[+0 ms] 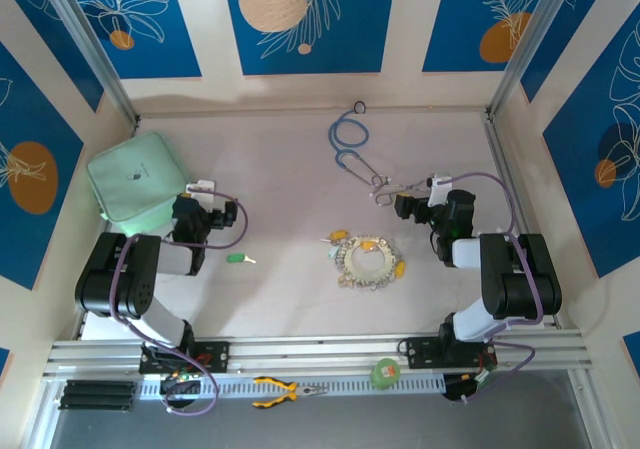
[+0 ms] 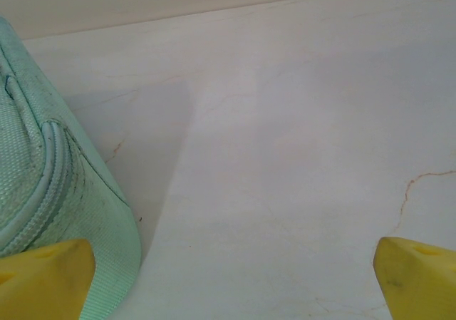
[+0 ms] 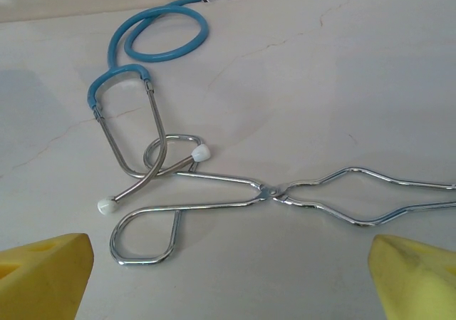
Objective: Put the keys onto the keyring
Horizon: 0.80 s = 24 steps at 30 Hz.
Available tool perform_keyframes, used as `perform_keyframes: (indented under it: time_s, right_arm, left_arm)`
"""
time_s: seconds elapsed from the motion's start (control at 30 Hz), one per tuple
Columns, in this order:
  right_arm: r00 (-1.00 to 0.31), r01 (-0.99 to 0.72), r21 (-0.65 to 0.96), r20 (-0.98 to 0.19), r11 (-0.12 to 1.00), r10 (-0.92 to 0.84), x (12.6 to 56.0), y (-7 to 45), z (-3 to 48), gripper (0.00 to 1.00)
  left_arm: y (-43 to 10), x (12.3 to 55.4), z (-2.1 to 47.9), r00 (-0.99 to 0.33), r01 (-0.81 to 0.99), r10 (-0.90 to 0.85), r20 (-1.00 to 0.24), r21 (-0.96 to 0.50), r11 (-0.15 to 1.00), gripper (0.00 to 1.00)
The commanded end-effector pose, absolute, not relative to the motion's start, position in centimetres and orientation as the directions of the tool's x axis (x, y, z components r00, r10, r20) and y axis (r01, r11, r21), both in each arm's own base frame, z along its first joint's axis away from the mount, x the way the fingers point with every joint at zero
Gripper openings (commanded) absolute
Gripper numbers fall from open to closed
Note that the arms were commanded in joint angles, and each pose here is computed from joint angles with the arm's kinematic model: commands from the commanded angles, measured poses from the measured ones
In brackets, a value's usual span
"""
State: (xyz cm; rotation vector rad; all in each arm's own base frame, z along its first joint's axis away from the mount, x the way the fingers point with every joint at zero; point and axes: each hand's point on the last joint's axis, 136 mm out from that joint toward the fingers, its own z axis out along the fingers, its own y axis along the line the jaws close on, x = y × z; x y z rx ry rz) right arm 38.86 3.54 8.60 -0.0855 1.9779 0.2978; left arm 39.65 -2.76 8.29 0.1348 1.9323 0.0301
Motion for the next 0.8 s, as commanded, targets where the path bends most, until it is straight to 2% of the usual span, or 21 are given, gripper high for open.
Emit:
perform_keyframes:
  time_s: [0.0,0.2,0.33,0.43,0.5,0.6,0.77]
  right_arm:
    - [-0.397,-0.180,0.164,-0.914,0.970,0.081,39.5,3.4,9.4,0.99]
    - [-0.389,-0.155,0.163,-0.917,0.974,0.091,39.5,3.0,9.7,1.00]
    - [-0.396,-0.103,0.141,-0.914,0.985,0.089,39.0,2.3,12.9,0.98]
    - [-0.375,-0.125,0.092,-0.926,0.988,0.038,38.0,3.2,15.9,0.97]
    - [-0.387,-0.127,0.114,-0.920,0.985,0.057,37.3,4.1,17.3,0.95]
    - [-0.446,-0.139,0.158,-0.892,0.978,0.081,36.0,6.2,18.2,0.92]
    - [-0.617,-0.102,0.236,-0.777,0.966,0.124,33.2,9.3,17.8,0.86]
  left_arm:
    - [-2.6,39.7,9.0,-0.334,0.090,0.094,-0.938,0.068,0.994,1.00]
    - [-2.6,39.5,9.1,-0.324,0.091,0.096,-0.941,0.070,0.993,1.00]
    - [-2.3,38.6,11.4,-0.268,0.068,0.088,-0.959,0.072,0.995,1.00]
    - [-2.1,38.2,13.3,-0.272,0.058,0.091,-0.958,0.078,0.995,0.99]
    - [-2.2,38.0,15.0,-0.243,0.049,0.094,-0.965,0.084,0.995,0.97]
    - [-2.7,37.8,17.9,-0.191,0.055,0.040,-0.981,0.030,0.998,0.95]
    - [-5.2,37.3,19.3,-0.274,0.129,-0.045,-0.961,-0.083,0.988,0.92]
